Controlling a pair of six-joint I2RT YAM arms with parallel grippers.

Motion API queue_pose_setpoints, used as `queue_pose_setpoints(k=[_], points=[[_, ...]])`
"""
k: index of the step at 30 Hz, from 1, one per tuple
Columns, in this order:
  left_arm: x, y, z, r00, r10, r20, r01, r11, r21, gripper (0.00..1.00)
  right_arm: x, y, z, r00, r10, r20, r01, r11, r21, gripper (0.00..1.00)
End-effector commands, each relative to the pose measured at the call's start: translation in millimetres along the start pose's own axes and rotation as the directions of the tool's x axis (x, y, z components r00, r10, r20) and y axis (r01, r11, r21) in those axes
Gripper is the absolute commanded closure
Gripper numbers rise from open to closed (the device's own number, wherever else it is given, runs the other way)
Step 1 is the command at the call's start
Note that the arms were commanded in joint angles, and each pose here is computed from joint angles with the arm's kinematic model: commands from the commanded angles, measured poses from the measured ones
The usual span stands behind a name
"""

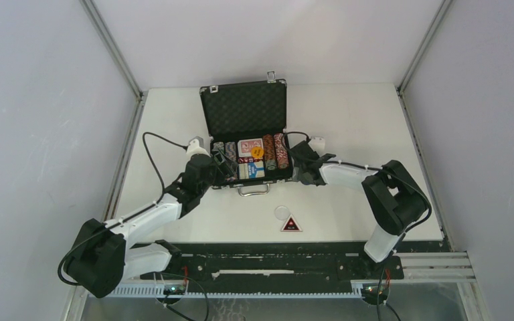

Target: Pack up texas hold em set

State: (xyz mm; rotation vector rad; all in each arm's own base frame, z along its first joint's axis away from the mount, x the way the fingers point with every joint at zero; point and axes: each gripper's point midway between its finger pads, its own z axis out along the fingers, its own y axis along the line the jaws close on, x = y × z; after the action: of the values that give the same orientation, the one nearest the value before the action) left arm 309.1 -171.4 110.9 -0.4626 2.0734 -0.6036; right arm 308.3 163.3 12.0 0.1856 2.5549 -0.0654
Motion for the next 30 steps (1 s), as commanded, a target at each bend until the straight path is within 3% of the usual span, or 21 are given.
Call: queue_pose_setpoints(k=[1,8,30], points=[[-7,-7,1,1.0,-0.01,0.019,0.01,1.0,0.027,0.26,-5,4,3,1.0,-0.01,0.012,0.01,1.0,0.01,0.29],[-7,-7,1,1.0,-0.01,0.02,0.009,1.0,0.026,0.26,1,-1,7,1.0,-0.022,-0.003,0.022,0.999,0.038,0.41],[-6,-8,1,1.0,-0.011,0.016,0.011,1.0,0.027,0.26,-18,2,-10,0.999,0.021,0.043,-0.021,1.0,-0.012,0.46]])
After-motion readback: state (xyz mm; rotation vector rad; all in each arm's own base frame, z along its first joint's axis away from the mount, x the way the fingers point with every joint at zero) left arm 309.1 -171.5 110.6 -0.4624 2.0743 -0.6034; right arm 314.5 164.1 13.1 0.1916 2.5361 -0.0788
